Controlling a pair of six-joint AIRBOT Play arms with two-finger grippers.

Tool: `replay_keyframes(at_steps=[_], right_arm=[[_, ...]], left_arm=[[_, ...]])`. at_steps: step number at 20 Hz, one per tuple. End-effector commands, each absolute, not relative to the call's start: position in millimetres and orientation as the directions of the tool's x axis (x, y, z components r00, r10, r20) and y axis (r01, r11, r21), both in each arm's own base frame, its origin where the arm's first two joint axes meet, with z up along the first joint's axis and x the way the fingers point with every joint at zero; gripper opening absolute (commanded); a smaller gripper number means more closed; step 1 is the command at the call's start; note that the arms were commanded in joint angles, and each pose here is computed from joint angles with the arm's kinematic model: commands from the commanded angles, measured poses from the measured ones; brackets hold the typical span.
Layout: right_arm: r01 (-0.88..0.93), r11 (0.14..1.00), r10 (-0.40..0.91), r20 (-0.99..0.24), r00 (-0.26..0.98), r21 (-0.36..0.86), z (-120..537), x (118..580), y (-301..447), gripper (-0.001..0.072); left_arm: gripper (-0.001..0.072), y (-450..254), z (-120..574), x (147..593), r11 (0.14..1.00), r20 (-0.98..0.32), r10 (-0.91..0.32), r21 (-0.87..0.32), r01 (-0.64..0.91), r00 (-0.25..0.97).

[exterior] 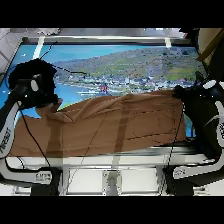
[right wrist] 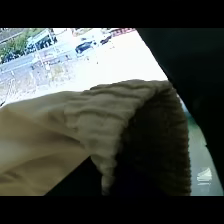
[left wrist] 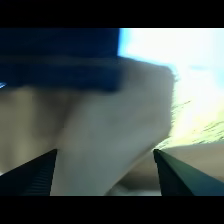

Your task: Fold the clothes and pants, and hang the long-sleeved shirts on hangers.

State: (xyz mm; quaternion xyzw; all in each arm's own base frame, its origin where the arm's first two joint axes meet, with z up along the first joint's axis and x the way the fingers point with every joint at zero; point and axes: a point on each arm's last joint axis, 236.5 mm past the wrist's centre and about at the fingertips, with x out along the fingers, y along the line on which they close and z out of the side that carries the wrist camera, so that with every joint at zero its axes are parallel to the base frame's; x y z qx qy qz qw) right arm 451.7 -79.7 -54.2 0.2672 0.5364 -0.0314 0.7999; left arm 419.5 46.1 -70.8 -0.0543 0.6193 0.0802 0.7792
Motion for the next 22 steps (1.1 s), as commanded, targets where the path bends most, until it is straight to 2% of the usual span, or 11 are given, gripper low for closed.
replay_keyframes(at_steps=[1, 3, 4, 5, 6, 9, 12, 14, 19, 22], right_arm=[[0.316, 0.864, 0.248, -0.877, 0.411, 0.392, -54.4, 452.5, -67.5, 0.0032], [0.309, 0.867, 0.251, -0.878, 0.408, 0.391, -54.5, 452.7, -64.3, 0.0032], [0.309, 0.867, 0.251, -0.878, 0.408, 0.392, -54.5, 452.8, -64.1, 0.0032], [0.309, 0.867, 0.252, -0.878, 0.406, 0.392, -54.7, 452.3, -64.0, 0.0032], [0.309, 0.867, 0.252, -0.879, 0.405, 0.391, -54.7, 452.0, -63.9, 0.0032], [0.308, 0.867, 0.254, -0.879, 0.403, 0.392, -54.8, 451.5, -63.6, 0.0032], [0.305, 0.871, 0.248, -0.882, 0.401, 0.384, -55.4, 450.7, -65.9, 0.0032], [0.299, 0.874, 0.249, -0.882, 0.401, 0.382, -55.4, 450.6, -65.8, 0.0032], [0.286, 0.877, 0.262, -0.884, 0.388, 0.386, -55.8, 447.8, -62.3, 0.0032], [0.291, 0.865, 0.272, -0.869, 0.413, 0.409, -52.4, 453.7, -59.9, 0.0032]], left_arm=[[0.0687, 21.6, -85.9, 442.9, 0.990, -0.974, -0.009, -0.040, -0.135, 0.224], [0.0676, 21.7, -93.0, 448.7, 0.989, -0.977, -0.010, -0.041, -0.143, 0.213], [0.0566, 21.5, -97.3, 447.7, 0.989, -0.979, -0.011, -0.040, -0.142, 0.202], [0.0318, 21.5, -99.8, 447.2, 0.989, -0.980, -0.011, -0.040, -0.142, 0.197], [0.0008, 23.5, -100.2, 447.8, 0.990, -0.980, -0.003, -0.030, -0.136, 0.198], [0.0013, 53.2, -84.3, 453.3, 0.988, -0.969, 0.123, 0.098, -0.123, 0.216], [0.0013, 105.5, -12.5, 454.6, 0.937, -0.888, 0.345, 0.309, -0.160, 0.305], [0.0013, 138.2, 50.7, 431.8, 0.886, -0.822, 0.463, 0.414, -0.211, 0.332], [0.0013, 192.4, 156.4, 350.2, 0.800, -0.745, 0.570, 0.406, -0.443, 0.347], [0.0013, 207.4, 180.0, 326.1, 0.769, -0.719, 0.599, 0.393, -0.504, 0.352]])
